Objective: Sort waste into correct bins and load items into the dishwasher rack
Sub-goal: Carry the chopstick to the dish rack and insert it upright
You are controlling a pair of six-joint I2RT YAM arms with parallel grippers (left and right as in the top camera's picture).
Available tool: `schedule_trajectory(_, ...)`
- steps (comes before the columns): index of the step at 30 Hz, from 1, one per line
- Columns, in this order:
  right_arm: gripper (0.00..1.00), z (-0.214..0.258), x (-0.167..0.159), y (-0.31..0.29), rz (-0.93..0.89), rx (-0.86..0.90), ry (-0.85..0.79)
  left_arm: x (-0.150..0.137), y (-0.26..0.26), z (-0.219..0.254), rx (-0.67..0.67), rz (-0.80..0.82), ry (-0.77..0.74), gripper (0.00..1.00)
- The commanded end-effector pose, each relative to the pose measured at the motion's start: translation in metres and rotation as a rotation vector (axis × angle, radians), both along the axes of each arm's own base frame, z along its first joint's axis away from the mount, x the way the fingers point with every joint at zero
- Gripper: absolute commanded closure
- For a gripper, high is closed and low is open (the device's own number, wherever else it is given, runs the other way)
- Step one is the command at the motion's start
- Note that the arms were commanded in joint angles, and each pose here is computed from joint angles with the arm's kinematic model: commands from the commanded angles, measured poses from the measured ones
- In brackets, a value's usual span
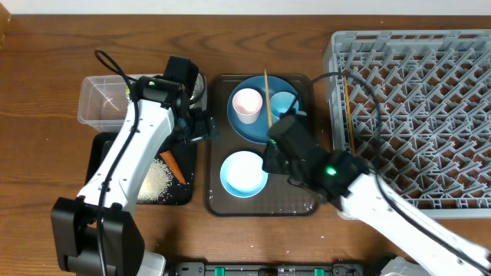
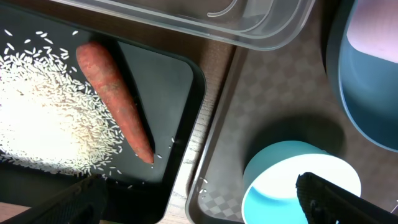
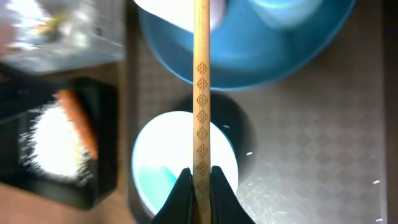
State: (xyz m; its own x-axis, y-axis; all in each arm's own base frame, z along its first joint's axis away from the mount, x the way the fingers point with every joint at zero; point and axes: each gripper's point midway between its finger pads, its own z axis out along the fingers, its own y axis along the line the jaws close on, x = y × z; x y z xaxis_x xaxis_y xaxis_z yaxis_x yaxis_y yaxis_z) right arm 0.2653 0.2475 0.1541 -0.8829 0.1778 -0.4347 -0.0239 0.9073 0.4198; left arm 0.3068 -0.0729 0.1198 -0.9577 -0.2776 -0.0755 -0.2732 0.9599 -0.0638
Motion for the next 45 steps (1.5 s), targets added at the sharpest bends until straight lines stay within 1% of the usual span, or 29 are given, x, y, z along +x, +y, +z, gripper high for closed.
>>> schedule_trajectory(1, 0.99, 0.027, 0.001, -0.019, 0.062, -0.022, -0.099, 0.001, 0.002, 0.007, 0.006, -0.012, -0.021, 0.01)
schedule_trajectory(6, 0.99, 0.055, 0.002, -0.067, 0.072, -0.089, -0.191, 0.001, 0.002, 0.007, 0.006, -0.012, -0.021, 0.01)
schedule_trajectory(9, 0.99, 0.058, 0.004, -0.109, 0.051, -0.188, -0.212, 0.001, 0.002, 0.007, 0.006, -0.012, -0.021, 0.01)
schedule_trajectory(13, 0.99, 0.049, 0.007, -0.155, 0.054, -0.323, -0.183, 0.001, 0.002, 0.007, 0.006, -0.012, -0.021, 0.01)
schedule_trajectory(18, 0.99, 0.029, 0.008, -0.194, 0.075, -0.440, -0.098, 0.001, 0.002, 0.007, 0.006, -0.012, -0.021, 0.01)
schedule_trajectory(24, 0.99, 0.002, 0.016, -0.212, 0.046, -0.463, 0.020, 0.001, 0.002, 0.007, 0.006, -0.012, -0.021, 0.01)
schedule_trajectory(35, 0.99, -0.044, 0.028, -0.208, 0.083, -0.464, 0.161, 0.001, 0.002, 0.007, 0.006, -0.012, -0.021, 0.01)
schedule_trajectory(39, 0.99, -0.054, 0.031, -0.207, 0.088, -0.467, 0.187, 0.001, 0.002, 0.007, 0.006, -0.012, -0.021, 0.01)
schedule_trajectory(40, 0.86, -0.056, 0.032, -0.207, 0.085, -0.465, 0.191, 0.001, 0.002, 0.007, 0.006, -0.012, -0.021, 0.01)
schedule_trajectory(41, 0.64, -0.057, 0.032, -0.207, 0.071, -0.459, 0.196, 0.001, 0.002, 0.007, 0.006, -0.012, -0.021, 0.01)
schedule_trajectory(42, 0.58, -0.058, 0.033, -0.206, 0.059, -0.453, 0.199, 0.001, 0.002, 0.007, 0.006, -0.012, -0.021, 0.01)
schedule_trajectory(45, 0.48, -0.058, 0.033, -0.206, 0.056, -0.452, 0.201, 0.001, 0.002, 0.007, 0.006, -0.012, -0.021, 0.01)
